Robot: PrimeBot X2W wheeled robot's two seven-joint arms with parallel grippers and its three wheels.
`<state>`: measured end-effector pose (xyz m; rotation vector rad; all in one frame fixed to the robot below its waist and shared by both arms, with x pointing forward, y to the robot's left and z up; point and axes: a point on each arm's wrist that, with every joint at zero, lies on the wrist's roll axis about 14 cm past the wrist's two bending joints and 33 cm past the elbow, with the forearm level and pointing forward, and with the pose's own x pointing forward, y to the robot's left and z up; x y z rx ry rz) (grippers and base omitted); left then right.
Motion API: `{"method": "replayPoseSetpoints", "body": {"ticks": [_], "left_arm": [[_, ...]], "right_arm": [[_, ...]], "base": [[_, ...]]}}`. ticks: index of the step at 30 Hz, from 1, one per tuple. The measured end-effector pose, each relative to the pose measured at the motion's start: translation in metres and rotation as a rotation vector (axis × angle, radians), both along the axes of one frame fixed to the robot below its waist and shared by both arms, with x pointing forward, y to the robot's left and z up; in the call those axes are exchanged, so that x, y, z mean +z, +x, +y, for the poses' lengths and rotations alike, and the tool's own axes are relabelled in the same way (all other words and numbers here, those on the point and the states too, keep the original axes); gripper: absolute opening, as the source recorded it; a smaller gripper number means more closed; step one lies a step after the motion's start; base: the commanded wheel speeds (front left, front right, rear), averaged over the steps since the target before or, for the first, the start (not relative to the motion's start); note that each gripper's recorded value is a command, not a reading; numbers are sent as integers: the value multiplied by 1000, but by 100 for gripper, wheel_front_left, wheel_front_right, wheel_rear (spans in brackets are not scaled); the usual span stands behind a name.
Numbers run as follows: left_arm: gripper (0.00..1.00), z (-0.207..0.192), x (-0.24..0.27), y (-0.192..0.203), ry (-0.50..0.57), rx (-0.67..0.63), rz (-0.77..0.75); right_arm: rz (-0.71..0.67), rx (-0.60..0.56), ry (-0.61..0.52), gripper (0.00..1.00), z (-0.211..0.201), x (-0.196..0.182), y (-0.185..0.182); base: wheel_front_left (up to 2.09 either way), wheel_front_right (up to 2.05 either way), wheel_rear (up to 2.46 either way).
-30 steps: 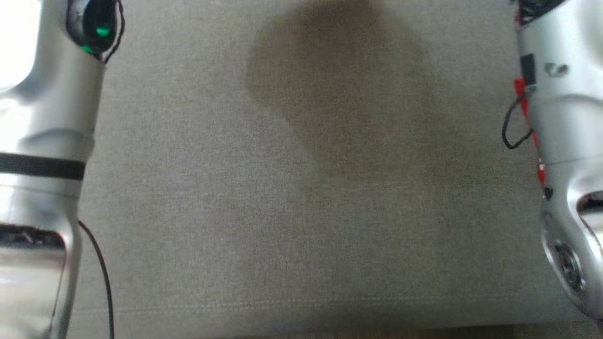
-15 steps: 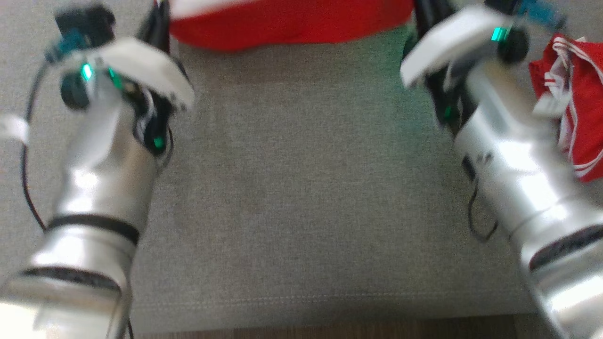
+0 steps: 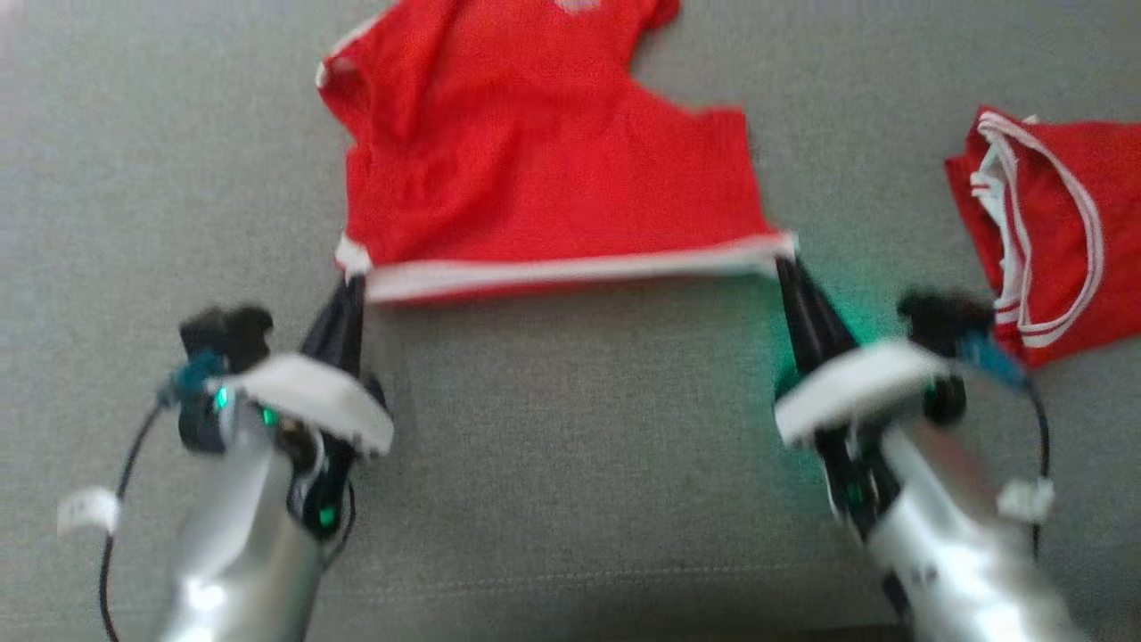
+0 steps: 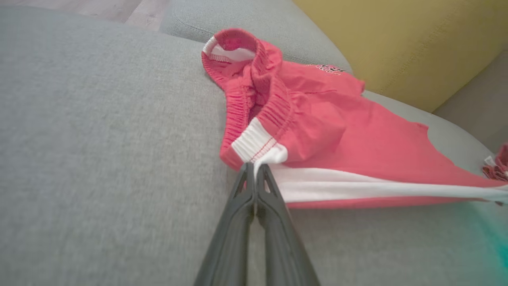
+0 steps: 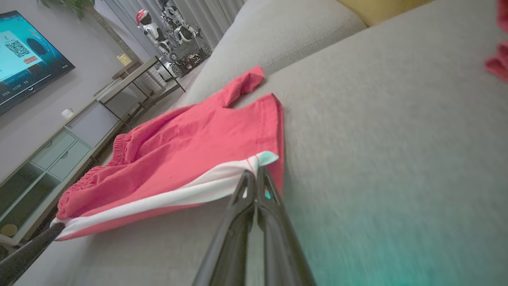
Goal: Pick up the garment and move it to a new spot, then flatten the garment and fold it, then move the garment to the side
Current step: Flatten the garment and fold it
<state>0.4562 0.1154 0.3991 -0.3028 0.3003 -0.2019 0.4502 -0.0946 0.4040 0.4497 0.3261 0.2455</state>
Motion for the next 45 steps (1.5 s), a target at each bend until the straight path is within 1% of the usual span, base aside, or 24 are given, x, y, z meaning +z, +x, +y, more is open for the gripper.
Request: {"method": "replayPoseSetpoints", "body": {"ticks": [5, 9, 14, 20, 25, 30, 33, 35, 39, 41, 45], "left_arm": [[0, 2, 8, -42, -20, 0, -28], [0, 4, 17, -73, -31, 5, -60], [0, 10, 27, -106, -26, 35, -57], [0, 14, 37, -145, -39, 81, -24], [0, 19, 46, -169, -33, 100, -1], [0, 20, 60, -170, -30, 89, -25], [0, 19, 59, -169, -27, 78, -17], [0, 16, 58, -166, -21, 62, -6], [0, 15, 67, -139, -12, 42, -27], [0, 13, 75, -119, -7, 24, -54], [0, 14, 86, -76, -6, 2, -95]], "right_arm": [[27, -31, 28, 0, -10, -5, -52], [40, -41, 32, 0, -17, 3, -86], [87, -51, 23, 0, -20, 14, -132], [123, -53, -17, 0, -34, 33, -169], [131, -68, 18, 0, -38, 41, -188], [105, -83, 6, 0, -45, 47, -184], [87, -86, -11, 0, -48, 50, -177], [66, -85, -38, 0, -50, 53, -165], [-1, -72, -69, 0, -48, 68, -126], [-39, -65, -95, 0, -47, 77, -100], [-98, -37, -102, 0, -35, 92, -45]], "base": [[0, 0, 0], [0, 0, 0], [0, 0, 0], [0, 0, 0], [0, 0, 0], [0, 0, 0], [0, 0, 0], [0, 0, 0], [0, 0, 0], [0, 0, 0], [0, 0, 0]]}}
